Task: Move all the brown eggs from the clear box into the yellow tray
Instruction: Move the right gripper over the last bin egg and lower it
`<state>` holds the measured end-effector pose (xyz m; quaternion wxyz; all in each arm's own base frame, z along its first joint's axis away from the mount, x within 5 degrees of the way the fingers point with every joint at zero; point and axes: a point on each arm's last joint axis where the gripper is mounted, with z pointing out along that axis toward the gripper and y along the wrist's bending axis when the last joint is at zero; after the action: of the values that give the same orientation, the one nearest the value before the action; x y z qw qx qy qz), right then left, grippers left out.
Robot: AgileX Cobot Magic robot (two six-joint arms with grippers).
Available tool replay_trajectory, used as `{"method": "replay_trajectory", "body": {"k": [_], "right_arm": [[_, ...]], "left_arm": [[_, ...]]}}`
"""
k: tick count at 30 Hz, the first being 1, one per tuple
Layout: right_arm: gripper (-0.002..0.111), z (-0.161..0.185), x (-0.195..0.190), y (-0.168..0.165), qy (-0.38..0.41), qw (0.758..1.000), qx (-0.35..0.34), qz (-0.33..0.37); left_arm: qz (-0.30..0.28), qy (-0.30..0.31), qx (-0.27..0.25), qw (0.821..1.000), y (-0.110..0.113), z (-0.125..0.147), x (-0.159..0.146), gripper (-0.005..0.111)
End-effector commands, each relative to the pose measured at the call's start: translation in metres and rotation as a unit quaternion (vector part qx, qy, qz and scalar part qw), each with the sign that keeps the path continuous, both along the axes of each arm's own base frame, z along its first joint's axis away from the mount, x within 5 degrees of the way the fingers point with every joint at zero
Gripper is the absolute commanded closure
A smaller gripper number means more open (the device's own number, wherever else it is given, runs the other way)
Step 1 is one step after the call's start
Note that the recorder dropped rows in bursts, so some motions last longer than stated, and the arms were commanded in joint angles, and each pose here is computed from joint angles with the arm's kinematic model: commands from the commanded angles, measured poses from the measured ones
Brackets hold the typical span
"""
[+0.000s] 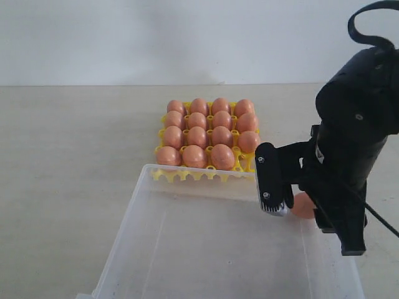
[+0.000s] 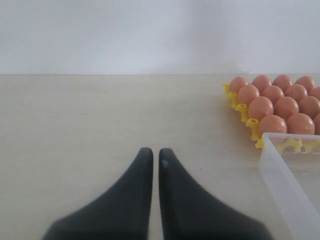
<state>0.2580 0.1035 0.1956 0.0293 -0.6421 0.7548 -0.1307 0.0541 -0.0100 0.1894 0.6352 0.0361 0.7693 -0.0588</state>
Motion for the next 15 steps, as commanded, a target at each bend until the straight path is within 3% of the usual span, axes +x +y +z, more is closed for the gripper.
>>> {"method": "replay_trajectory", "body": {"k": [1, 9, 15], "right_arm": [[0.056, -0.005, 0.007, 0.000, -0.033, 0.999, -0.002, -0.036], [0.056, -0.014, 0.010, 0.006, -0.025, 0.999, 0.019, -0.043], [0.056, -0.032, 0.016, 0.006, -0.010, 0.999, -0.005, -0.030]], "left_arm": [[-0.005, 0.001, 0.001, 1.000, 0.000, -0.001, 0.000, 0.103], [-0.005, 0.001, 0.001, 1.000, 0.000, -0.001, 0.000, 0.103], [-0.005, 0.001, 0.001, 1.000, 0.000, -0.001, 0.000, 0.103]]}}
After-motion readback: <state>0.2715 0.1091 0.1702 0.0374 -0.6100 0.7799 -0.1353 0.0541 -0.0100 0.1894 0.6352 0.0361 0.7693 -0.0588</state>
